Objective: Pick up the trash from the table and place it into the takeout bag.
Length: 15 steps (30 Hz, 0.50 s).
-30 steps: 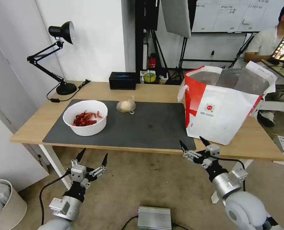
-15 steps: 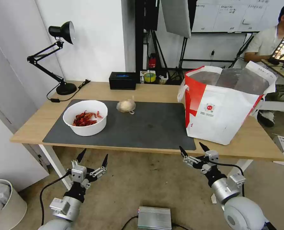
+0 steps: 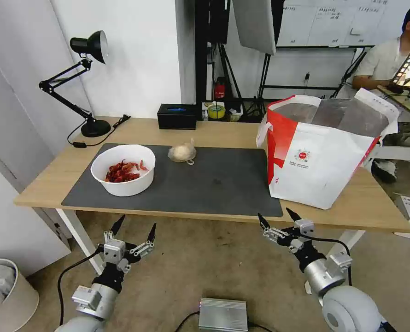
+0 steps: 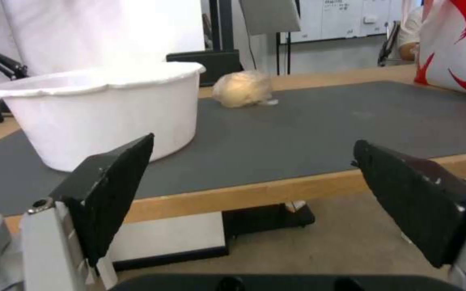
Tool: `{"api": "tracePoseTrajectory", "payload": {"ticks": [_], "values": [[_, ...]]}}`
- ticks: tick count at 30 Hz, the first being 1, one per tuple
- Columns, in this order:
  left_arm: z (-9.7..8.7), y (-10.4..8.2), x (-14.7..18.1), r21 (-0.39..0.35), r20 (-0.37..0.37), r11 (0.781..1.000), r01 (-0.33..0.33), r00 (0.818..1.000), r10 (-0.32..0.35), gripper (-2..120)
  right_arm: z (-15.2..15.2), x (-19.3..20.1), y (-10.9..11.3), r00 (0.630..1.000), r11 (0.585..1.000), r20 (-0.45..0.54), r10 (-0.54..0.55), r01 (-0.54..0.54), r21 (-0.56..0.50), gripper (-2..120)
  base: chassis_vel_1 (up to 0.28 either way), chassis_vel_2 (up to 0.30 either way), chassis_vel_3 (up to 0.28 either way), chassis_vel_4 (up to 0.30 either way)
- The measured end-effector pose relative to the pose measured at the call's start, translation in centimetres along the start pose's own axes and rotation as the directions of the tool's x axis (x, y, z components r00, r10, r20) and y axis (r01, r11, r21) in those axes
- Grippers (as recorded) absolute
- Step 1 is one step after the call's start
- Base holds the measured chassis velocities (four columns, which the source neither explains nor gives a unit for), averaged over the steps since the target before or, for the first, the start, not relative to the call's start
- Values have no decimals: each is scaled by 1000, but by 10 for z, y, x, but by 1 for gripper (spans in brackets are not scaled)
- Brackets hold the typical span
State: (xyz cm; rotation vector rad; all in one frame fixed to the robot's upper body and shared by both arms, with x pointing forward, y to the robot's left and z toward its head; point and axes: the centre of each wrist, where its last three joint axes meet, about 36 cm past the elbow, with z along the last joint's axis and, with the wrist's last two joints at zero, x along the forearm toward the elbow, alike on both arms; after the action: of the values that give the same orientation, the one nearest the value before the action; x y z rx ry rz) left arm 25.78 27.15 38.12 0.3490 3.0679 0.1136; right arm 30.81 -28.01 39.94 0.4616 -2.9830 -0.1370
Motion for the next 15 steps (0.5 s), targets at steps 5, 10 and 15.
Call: {"api": "tracePoseTrajectory", "payload": {"ticks": [5,10,15], "values": [[1,-1,2,2,0,1000,3,1000,-3,100,-1,-8,4,1000,1000,10,-18,18,-4,100,0,0,0,0],[1,-2,4,1,0,1000,4,1000,-4,100,-10,-33,11,998,998,33,-59,59,-8,100,0,0,0,0],[-1,-3,5,3,5,1000,9,1000,-9,100,-38,-92,16,991,992,56,-124,124,8,100,0,0,0,0]]}}
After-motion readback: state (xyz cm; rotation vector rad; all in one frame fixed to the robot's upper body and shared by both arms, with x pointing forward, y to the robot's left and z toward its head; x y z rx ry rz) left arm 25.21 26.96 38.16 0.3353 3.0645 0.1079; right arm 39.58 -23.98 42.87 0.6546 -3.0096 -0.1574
